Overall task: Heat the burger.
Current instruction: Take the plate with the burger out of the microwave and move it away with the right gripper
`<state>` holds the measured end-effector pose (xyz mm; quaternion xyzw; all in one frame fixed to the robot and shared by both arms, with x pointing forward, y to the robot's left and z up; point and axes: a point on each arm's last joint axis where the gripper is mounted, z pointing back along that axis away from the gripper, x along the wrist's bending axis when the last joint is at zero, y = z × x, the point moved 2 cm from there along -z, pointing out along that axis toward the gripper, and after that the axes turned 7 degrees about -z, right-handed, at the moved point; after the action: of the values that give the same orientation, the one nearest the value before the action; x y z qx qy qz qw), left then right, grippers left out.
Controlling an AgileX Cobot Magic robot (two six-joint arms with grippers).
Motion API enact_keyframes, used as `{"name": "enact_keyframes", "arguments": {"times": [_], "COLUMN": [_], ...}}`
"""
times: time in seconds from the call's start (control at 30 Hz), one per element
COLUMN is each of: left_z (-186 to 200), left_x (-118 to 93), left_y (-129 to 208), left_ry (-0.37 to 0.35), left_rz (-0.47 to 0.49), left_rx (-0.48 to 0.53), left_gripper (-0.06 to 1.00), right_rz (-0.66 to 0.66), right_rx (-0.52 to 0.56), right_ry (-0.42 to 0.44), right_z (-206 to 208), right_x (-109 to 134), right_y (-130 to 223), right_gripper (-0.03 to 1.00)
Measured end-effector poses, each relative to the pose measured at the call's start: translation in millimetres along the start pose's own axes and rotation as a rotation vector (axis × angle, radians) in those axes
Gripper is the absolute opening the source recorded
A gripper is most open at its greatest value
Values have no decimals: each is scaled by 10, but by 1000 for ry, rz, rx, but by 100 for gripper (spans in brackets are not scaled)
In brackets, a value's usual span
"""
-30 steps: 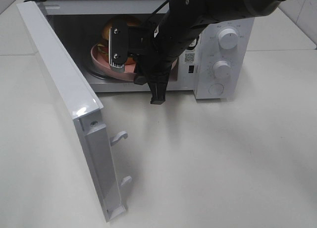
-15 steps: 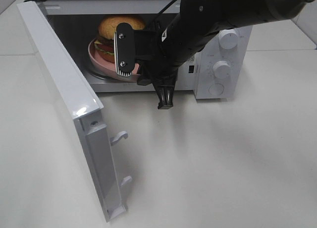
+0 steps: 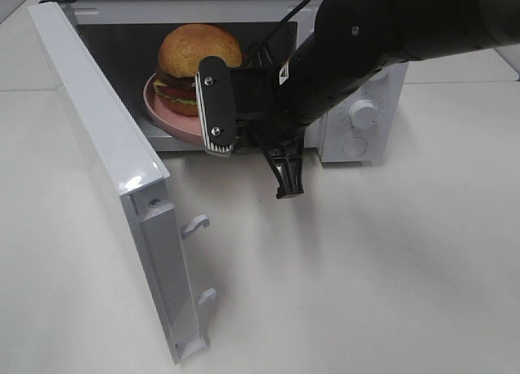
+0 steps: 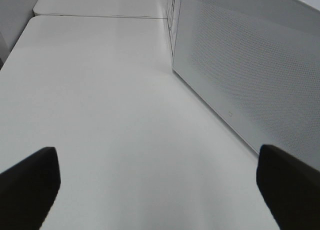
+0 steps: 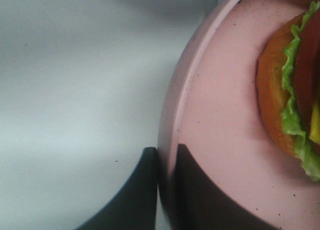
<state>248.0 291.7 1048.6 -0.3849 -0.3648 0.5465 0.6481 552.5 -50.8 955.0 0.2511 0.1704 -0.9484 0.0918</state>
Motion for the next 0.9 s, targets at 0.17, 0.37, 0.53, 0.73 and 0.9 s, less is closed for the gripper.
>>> {"name": "enact_keyframes", "arguments": {"times": [0.17, 0.37, 0.53, 0.73, 0.9], "left_z": [0, 0, 0, 0, 0], "left_x": [0, 0, 0, 0, 0], "left_y": [0, 0, 0, 0, 0], "left_ry": [0, 0, 0, 0, 0], "left_rz": [0, 0, 0, 0, 0], "left_rx": [0, 0, 0, 0, 0], "left_gripper": [99, 99, 99, 99, 99], "right_rz": [7, 6, 6, 5, -15], "right_rx": [0, 2, 3, 3, 3], "right_ry": [-5, -9, -9, -10, -8], "right_z": [86, 216, 330, 462, 555], "right_x": [104, 225, 316, 430, 531], "right_y": [27, 88, 134, 192, 244], "right_gripper": [8, 8, 8, 8, 8]}}
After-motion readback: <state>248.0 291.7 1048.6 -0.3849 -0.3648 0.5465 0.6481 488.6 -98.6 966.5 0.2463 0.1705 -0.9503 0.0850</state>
